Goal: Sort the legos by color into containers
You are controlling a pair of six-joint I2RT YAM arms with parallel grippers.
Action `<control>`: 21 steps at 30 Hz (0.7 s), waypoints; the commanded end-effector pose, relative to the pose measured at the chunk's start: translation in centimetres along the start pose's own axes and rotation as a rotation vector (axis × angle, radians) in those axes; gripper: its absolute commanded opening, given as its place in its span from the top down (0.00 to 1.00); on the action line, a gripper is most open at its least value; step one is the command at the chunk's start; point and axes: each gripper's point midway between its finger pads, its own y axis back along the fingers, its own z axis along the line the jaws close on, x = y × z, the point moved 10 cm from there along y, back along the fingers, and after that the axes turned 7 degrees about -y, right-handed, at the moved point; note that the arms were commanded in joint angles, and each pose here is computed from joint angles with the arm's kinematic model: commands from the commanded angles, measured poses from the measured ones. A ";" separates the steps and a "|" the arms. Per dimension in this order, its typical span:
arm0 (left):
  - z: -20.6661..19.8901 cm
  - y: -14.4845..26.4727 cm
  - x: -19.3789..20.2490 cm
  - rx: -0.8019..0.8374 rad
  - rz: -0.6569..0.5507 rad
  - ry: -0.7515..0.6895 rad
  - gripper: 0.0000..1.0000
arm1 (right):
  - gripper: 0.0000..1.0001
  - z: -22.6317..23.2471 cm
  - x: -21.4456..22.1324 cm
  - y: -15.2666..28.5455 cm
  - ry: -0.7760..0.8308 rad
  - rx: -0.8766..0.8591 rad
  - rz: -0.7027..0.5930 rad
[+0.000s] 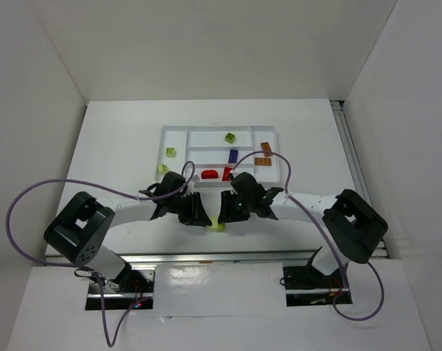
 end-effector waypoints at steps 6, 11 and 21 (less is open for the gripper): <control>0.4 -0.3 -0.2 -0.066 0.002 0.003 0.94 | 0.65 0.2 -0.5 -0.1 0.022 -0.042 -0.043; 0.7 -0.3 -0.3 -0.115 0.005 0.009 1.00 | 0.69 -0.7 -0.3 -0.4 0.011 0.041 -0.051; 0.8 -0.2 -0.2 -0.121 0.001 0.009 1.00 | 0.70 -1.8 0.6 0.7 -0.001 0.094 -0.071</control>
